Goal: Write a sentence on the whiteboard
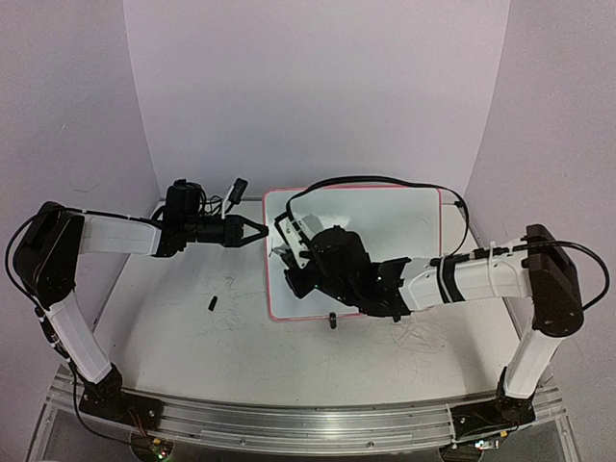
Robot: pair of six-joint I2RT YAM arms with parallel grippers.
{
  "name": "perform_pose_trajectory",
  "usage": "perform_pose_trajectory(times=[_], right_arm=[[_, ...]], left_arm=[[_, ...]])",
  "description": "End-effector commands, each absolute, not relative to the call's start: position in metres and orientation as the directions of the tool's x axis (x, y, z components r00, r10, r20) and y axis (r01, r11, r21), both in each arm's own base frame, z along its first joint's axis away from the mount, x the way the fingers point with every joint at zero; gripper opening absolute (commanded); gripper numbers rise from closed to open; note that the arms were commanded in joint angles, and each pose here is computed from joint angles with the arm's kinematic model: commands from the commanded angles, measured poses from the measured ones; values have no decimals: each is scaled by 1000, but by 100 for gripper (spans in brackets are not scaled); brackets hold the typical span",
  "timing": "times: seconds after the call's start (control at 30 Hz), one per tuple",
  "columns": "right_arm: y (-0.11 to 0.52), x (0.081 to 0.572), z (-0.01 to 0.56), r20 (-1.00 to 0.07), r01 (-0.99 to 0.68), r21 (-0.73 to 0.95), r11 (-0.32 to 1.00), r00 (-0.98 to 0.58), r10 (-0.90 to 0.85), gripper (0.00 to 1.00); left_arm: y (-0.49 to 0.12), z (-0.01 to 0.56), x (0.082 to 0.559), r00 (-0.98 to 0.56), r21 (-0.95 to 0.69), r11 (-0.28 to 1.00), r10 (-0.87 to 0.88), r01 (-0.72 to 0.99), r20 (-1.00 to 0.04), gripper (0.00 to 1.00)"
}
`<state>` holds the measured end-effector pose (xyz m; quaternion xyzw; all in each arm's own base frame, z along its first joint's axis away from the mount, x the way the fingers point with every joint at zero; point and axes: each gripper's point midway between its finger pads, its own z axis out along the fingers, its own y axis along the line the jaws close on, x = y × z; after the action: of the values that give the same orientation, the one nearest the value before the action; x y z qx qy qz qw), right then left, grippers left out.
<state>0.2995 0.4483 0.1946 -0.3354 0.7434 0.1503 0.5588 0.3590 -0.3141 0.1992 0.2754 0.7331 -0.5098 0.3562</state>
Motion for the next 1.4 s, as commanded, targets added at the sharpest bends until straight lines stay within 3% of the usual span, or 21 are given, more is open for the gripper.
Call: perform_pose_trajectory(times=[0.0,1.37], right_arm=[[445,304,227,-955,-646,-135,751,-117,-272,0],[432,322,204,-944,-545,-167,822,-152,-292,0]], left_arm=[[-319,221,345,-552,-524,270,38,808,-833,0],[-319,226,341,-546,-520,258,36,814,-837,0]])
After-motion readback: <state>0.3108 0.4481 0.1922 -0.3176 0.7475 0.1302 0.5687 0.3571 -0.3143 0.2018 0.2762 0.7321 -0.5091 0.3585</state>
